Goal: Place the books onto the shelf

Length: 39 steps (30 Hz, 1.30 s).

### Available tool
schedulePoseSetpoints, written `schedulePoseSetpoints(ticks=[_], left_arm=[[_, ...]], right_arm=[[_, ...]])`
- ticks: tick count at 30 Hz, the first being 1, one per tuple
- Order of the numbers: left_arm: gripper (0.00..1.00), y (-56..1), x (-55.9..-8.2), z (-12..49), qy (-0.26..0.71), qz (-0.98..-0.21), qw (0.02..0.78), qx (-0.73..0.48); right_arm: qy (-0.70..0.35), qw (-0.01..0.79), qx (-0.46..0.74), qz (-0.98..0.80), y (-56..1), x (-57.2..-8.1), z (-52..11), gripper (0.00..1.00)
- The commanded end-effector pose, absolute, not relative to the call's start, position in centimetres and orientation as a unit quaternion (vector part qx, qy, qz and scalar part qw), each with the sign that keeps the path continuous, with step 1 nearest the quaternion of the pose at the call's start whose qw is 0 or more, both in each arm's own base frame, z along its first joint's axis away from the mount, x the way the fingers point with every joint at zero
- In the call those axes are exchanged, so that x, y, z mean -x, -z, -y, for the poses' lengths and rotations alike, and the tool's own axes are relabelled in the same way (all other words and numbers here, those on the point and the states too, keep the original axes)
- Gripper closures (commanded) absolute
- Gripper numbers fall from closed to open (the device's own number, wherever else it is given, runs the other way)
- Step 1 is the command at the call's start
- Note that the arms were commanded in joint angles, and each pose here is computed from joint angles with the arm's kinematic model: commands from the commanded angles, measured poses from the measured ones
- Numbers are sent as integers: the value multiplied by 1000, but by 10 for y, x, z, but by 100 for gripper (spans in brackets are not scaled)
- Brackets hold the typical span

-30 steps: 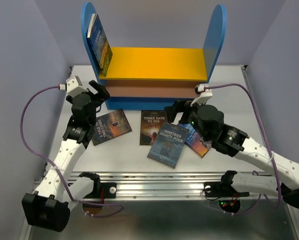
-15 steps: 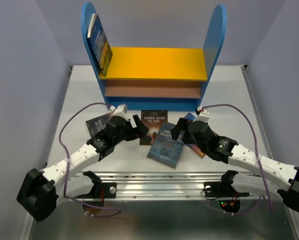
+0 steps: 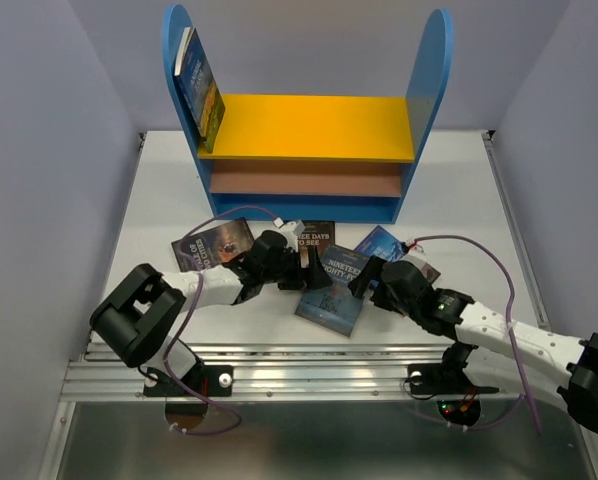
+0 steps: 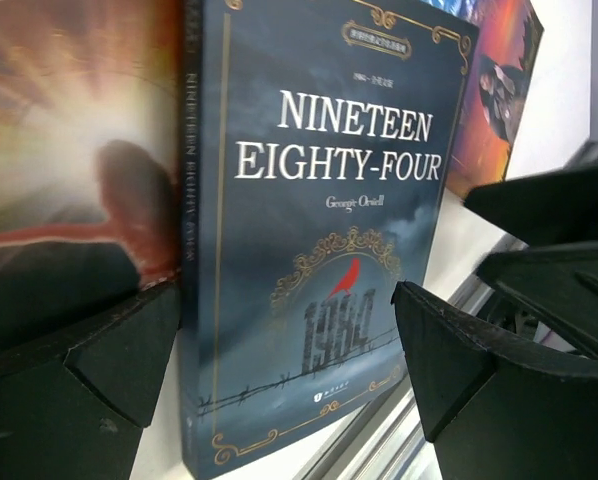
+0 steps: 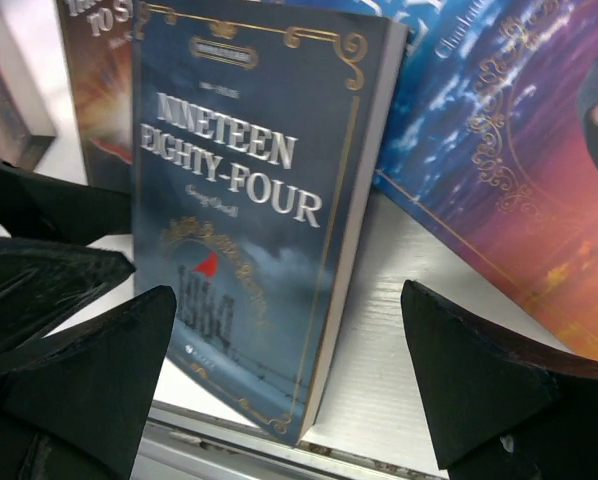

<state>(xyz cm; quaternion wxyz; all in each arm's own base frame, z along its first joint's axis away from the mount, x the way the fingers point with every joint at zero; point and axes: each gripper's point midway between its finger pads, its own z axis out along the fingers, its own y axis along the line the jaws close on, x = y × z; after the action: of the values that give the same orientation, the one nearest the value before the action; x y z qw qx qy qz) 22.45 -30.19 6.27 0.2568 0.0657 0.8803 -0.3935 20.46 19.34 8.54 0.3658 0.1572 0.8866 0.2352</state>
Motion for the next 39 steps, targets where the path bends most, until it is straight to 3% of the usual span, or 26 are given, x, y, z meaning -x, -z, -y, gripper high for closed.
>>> schedulePoseSetpoints(ticks=[1, 11, 16, 18, 22, 23, 25, 26, 28, 29, 39], left_arm=[[1, -91, -231, 327, 445, -844, 280, -110], [12, -58, -231, 326, 428, -861, 254, -102], [33, -45, -230, 325, 419, -869, 243, -99], [40, -41, -229, 326, 419, -871, 237, -99], [41, -33, -227, 328, 418, -874, 226, -99], [40, -33, -226, 328, 419, -873, 227, -100], [40, -37, -227, 329, 424, -870, 232, -100], [41, -38, -227, 329, 425, -869, 234, -101], [40, -42, -228, 329, 427, -866, 239, -101], [40, -43, -228, 329, 427, -865, 241, -103], [40, -76, -225, 336, 464, -838, 259, -126]], right_arm=[[-280, 345, -179, -878, -79, -209, -206, 0], [-339, 307, -184, -870, -59, -218, -216, 0], [-350, 296, -179, -870, -52, -219, -223, 4], [-361, 302, -174, -865, -56, -222, -227, 14], [-390, 305, -147, -857, -66, -221, -238, 33], [-403, 310, -138, -850, -72, -222, -241, 43], [-412, 319, -118, -846, -77, -222, -244, 54], [-424, 324, -105, -839, -84, -222, -248, 69], [-432, 336, -85, -833, -92, -221, -250, 86], [-435, 340, -82, -830, -95, -222, -250, 99], [-510, 425, -20, -747, -182, -213, -252, 99]])
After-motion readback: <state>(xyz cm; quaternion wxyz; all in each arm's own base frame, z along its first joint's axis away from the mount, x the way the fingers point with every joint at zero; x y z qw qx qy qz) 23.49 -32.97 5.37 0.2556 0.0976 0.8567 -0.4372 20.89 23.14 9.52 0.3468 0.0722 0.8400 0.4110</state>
